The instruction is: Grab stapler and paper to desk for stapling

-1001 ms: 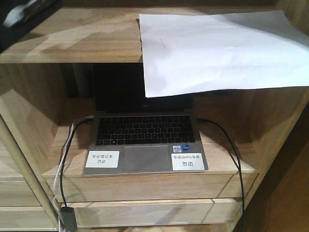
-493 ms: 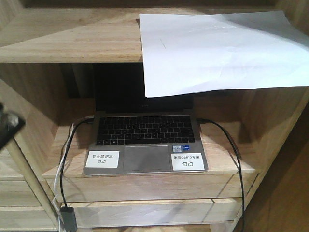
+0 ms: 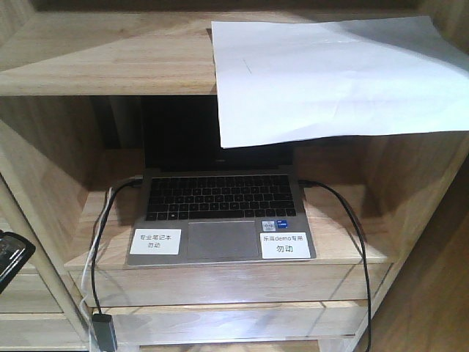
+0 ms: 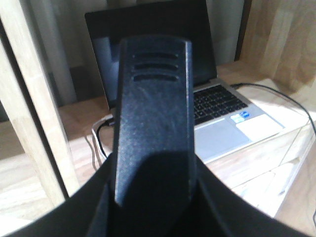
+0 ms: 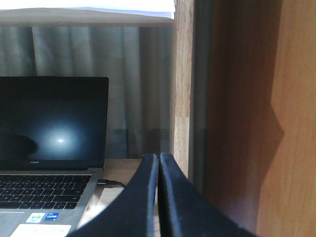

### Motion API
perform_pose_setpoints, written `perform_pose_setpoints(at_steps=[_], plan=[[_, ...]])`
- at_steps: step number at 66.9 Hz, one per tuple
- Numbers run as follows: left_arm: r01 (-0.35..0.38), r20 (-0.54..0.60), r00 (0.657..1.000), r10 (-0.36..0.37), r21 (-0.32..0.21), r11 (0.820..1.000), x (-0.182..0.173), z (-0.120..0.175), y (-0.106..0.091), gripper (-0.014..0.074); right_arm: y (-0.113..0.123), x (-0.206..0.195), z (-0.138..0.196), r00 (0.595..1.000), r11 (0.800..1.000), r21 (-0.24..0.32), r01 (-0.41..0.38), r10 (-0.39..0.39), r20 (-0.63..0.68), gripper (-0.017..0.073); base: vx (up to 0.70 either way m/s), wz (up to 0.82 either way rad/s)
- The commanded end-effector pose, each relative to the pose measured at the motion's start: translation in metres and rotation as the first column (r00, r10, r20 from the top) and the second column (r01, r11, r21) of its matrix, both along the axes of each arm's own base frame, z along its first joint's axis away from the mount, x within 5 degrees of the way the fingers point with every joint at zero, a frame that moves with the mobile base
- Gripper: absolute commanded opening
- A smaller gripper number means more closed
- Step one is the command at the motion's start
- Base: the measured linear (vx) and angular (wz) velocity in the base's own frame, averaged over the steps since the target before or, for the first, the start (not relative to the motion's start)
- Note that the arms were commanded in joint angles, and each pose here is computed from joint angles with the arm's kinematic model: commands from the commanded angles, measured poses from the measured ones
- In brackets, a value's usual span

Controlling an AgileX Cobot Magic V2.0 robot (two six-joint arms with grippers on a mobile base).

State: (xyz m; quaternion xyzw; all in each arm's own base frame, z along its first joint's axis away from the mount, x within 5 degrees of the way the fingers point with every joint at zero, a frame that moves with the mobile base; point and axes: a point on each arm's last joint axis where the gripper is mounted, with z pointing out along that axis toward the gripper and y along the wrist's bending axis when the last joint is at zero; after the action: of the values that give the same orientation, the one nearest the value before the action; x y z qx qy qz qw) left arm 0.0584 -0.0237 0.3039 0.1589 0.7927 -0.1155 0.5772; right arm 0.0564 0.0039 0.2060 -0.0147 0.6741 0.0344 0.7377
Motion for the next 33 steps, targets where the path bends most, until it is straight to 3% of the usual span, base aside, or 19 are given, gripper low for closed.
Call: perform_pose_setpoints(at_steps=[1,33], plan=[[0.015,0.122,0.993,-0.008,-0.055,0.998,0.0006,0.0191,-0.0012,-0.0006,0.0005,-0.0007,0.0005,0.998,1.0,-0.006,-0.004,0.005,0.067,-0.0009,0.0,0.0],[0.015,0.122,0.993,-0.008,-0.055,0.998,0.0006,0.0191,-0.0012,-0.0006,0.0005,-0.0007,0.0005,0.998,1.0,-0.006,-0.004,0.005,0.067,-0.0009,0.0,0.0]])
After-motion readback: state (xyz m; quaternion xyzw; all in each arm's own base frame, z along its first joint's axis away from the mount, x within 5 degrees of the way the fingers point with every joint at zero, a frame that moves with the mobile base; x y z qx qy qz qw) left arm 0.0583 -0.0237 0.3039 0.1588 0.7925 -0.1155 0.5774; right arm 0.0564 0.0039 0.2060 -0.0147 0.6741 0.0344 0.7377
